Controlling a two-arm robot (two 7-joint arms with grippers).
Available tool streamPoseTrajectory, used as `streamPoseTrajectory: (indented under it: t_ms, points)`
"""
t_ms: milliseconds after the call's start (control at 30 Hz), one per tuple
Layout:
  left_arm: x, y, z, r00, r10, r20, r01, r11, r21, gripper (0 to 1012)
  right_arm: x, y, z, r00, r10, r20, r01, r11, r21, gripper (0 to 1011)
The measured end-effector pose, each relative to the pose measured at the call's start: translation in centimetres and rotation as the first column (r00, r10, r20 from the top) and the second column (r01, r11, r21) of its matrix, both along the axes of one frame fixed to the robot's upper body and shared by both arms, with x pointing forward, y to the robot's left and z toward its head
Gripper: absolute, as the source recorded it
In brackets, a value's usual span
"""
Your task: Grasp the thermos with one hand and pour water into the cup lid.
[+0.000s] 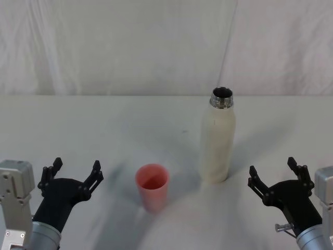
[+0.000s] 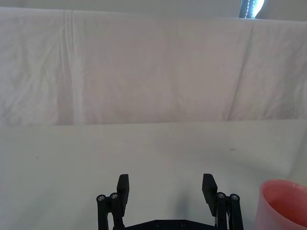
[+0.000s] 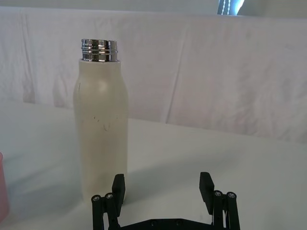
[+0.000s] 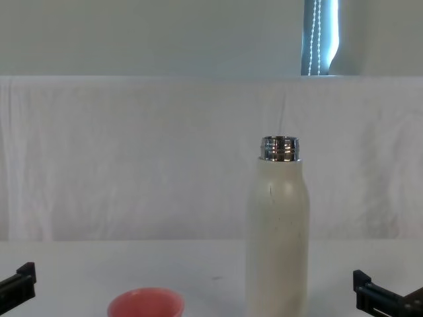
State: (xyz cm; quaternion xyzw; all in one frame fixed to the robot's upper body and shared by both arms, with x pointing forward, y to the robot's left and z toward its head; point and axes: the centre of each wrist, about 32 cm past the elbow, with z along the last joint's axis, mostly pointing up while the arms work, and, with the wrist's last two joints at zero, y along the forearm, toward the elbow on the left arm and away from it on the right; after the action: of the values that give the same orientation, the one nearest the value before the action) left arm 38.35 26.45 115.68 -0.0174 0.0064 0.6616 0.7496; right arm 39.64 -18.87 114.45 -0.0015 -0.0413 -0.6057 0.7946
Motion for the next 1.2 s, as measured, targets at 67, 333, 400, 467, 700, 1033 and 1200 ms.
streamPoseTrajectory:
  t_ms: [67,333,400,467,700,1033,1200]
  points:
    - [0.0,0.0,0.0,1.0,0.0,0.0,0.0,1.0,0.0,1001,0.0,0.0,0.0,1.0,0.0,0.0,0.0,1.0,0.0,1000]
    - [0.0,0.0,0.0,1.0,0.0,0.0,0.0,1.0,0.0,1001,0.0,0.0,0.0,1.0,0.0,0.0,0.0,1.0,0.0,1000]
    - [0.0,0.0,0.0,1.0,0.0,0.0,0.0,1.0,0.0,1001,0.0,0.0,0.0,1.0,0.0,0.0,0.0,1.0,0.0,1000]
    - [0.0,0.0,0.0,1.0,0.0,0.0,0.0,1.0,0.0,1001,0.0,0.0,0.0,1.0,0.0,0.0,0.0,1.0,0.0,1000]
    - [0.0,0.0,0.0,1.0,0.0,0.0,0.0,1.0,0.0,1001,0.0,0.0,0.0,1.0,0.0,0.0,0.0,1.0,0.0,1000]
    - [0.0,0.0,0.0,1.0,0.0,0.0,0.0,1.0,0.0,1001,0.0,0.0,0.0,1.0,0.0,0.0,0.0,1.0,0.0,1000]
    - [0.0,0.0,0.0,1.0,0.0,0.0,0.0,1.0,0.0,1001,0.0,0.0,0.0,1.0,0.0,0.0,0.0,1.0,0.0,1000]
